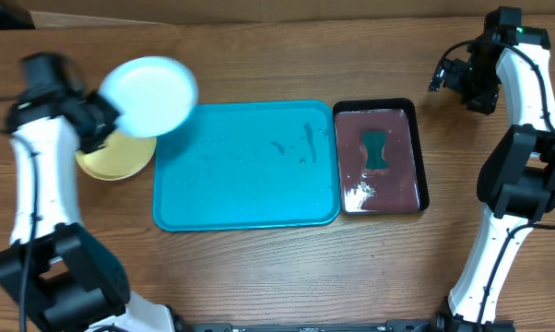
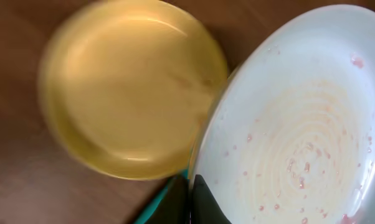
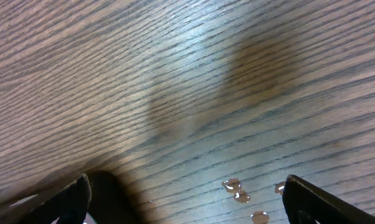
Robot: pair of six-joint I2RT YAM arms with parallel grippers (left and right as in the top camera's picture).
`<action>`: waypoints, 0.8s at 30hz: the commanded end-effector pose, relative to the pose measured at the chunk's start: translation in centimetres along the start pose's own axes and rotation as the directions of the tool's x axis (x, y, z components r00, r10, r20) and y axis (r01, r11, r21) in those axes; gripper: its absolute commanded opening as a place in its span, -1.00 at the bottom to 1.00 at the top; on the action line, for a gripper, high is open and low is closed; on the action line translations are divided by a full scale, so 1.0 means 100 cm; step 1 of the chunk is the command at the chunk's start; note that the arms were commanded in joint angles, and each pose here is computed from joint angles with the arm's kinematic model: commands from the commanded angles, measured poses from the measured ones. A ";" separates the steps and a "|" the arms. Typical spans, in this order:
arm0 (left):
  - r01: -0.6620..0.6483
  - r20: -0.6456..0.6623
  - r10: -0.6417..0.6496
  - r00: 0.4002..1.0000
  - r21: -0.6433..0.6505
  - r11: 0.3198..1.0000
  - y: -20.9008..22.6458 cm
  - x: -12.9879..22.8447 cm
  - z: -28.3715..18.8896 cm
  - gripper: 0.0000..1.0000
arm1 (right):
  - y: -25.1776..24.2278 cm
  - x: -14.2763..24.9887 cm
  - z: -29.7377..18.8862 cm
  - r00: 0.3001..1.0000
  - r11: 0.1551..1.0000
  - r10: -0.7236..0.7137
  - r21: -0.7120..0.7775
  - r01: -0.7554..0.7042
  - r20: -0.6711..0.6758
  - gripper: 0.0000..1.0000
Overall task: Clean dirty plates on tray and stack at the side
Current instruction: 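Carry the white plate left and set it on the yellow plate, then release the white plate and raise the left gripper over the teal tray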
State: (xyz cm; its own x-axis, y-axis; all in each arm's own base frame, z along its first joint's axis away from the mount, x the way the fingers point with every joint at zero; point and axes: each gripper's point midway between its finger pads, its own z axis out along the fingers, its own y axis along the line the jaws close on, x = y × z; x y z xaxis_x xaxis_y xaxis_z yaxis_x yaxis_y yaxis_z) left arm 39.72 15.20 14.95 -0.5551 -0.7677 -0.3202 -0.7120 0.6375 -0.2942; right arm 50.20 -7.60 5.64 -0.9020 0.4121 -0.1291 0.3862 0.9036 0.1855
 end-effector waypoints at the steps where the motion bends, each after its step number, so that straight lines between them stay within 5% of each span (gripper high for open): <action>1: 0.084 0.027 -0.082 0.996 -0.083 0.993 0.039 -0.017 0.001 -0.91 | 0.008 -0.011 -0.024 0.998 1.000 -0.006 -0.022 0.007 0.060 1.00; 20: 0.112 -0.044 -0.125 0.991 -0.226 0.968 0.088 -0.014 0.047 -0.84 | 0.008 -0.011 -0.024 0.998 1.000 -0.006 -0.022 0.007 0.060 1.00; 21: 0.112 -0.044 -0.125 0.991 -0.225 0.968 0.088 -0.013 0.047 -0.72 | 0.008 -0.011 -0.024 0.998 1.000 -0.006 -0.022 0.007 0.060 1.00; 24: 0.114 -0.057 -0.128 0.990 -0.201 0.973 0.083 -0.012 0.048 0.37 | 0.008 -0.011 -0.024 0.998 1.000 -0.005 -0.023 0.007 0.060 1.00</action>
State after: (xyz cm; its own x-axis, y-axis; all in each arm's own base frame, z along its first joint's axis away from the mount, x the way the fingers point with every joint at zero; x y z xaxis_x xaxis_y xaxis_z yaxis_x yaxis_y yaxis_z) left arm 36.03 21.89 8.15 -0.4760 -0.8516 -0.2195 -0.8511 0.5089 -0.1288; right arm 50.20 -7.60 5.64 -0.9021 0.4117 -0.1292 0.3859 0.9037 0.1855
